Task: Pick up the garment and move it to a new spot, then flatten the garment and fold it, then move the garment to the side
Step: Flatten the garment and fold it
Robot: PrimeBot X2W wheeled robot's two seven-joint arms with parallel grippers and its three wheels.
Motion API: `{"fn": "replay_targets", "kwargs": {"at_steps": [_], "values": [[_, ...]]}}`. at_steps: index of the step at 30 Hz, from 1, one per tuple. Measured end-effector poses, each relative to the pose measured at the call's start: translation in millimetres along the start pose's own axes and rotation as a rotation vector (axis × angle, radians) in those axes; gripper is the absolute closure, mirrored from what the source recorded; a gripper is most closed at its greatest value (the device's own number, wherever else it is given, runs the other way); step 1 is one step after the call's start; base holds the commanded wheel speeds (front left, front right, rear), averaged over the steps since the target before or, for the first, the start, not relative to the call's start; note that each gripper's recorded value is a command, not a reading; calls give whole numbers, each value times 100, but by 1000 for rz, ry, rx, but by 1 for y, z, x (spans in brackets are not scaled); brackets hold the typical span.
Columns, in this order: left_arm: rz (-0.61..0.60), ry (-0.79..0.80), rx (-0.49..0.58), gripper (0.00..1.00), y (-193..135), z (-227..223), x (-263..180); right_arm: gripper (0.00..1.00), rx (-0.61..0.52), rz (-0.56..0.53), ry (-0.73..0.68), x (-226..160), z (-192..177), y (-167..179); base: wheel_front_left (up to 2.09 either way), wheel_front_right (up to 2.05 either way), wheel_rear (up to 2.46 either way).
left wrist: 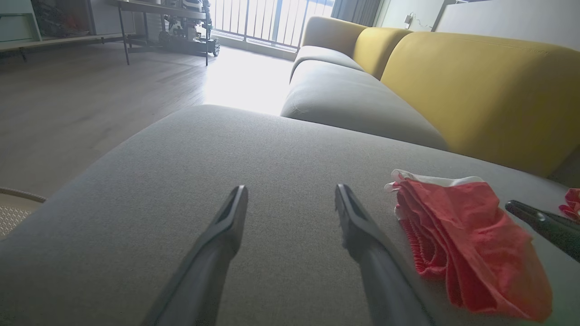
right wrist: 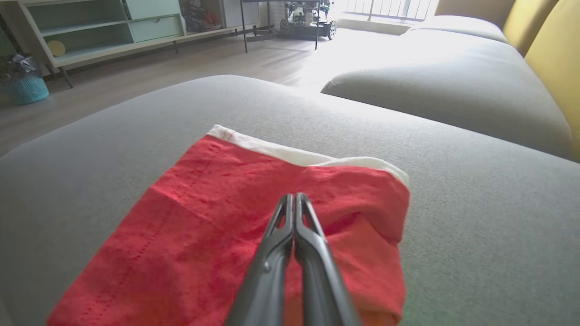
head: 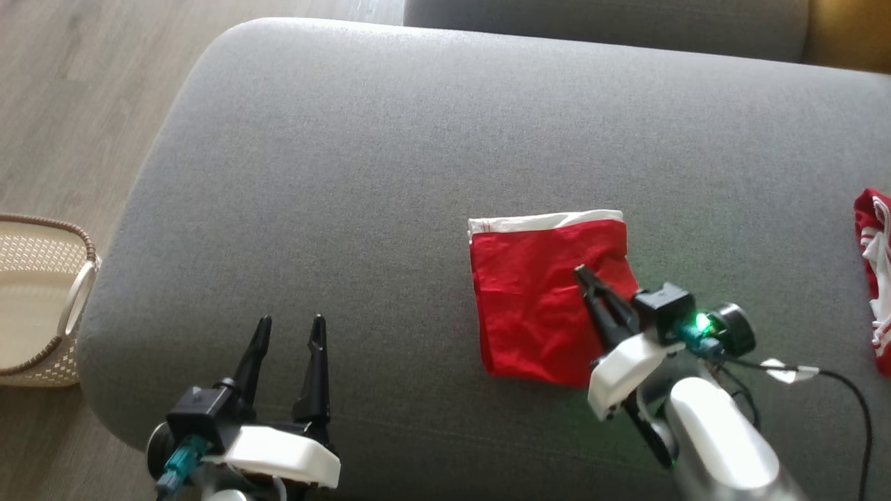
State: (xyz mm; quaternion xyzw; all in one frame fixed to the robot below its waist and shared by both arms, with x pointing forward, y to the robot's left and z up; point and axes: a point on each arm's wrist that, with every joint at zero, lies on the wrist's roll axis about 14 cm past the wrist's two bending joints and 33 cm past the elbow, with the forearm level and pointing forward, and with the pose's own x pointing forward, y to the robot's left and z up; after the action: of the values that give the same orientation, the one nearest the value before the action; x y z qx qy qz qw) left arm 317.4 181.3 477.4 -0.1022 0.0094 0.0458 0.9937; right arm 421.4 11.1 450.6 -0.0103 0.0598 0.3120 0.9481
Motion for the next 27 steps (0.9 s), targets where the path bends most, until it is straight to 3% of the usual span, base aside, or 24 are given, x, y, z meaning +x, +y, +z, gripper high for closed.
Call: {"fn": "replay_targets", "kwargs": {"at_steps": [8, 11, 15, 19, 23, 27], "values": [[-10, 4, -5, 0, -3, -1, 2, 100, 9, -61, 212, -1, -57, -25, 0, 0, 0], [8, 8, -2, 0, 2, -2, 0, 100, 5, -48, 192, 9, -48, -23, 0, 0, 0], [28, 6, -8, 0, 7, -1, -2, 100, -1, -29, 69, 32, -7, -21, 0, 0, 0], [41, 6, -8, 0, 10, -1, -6, 100, 6, 54, -12, 44, 18, 7, 0, 0, 0], [57, 8, -7, 0, 14, -2, -9, 100, 8, 105, 2, 48, 13, 24, 0, 0, 0], [75, 12, -13, 0, 18, -2, -12, 100, -17, 145, 99, 49, -17, 35, 0, 0, 0]]}}
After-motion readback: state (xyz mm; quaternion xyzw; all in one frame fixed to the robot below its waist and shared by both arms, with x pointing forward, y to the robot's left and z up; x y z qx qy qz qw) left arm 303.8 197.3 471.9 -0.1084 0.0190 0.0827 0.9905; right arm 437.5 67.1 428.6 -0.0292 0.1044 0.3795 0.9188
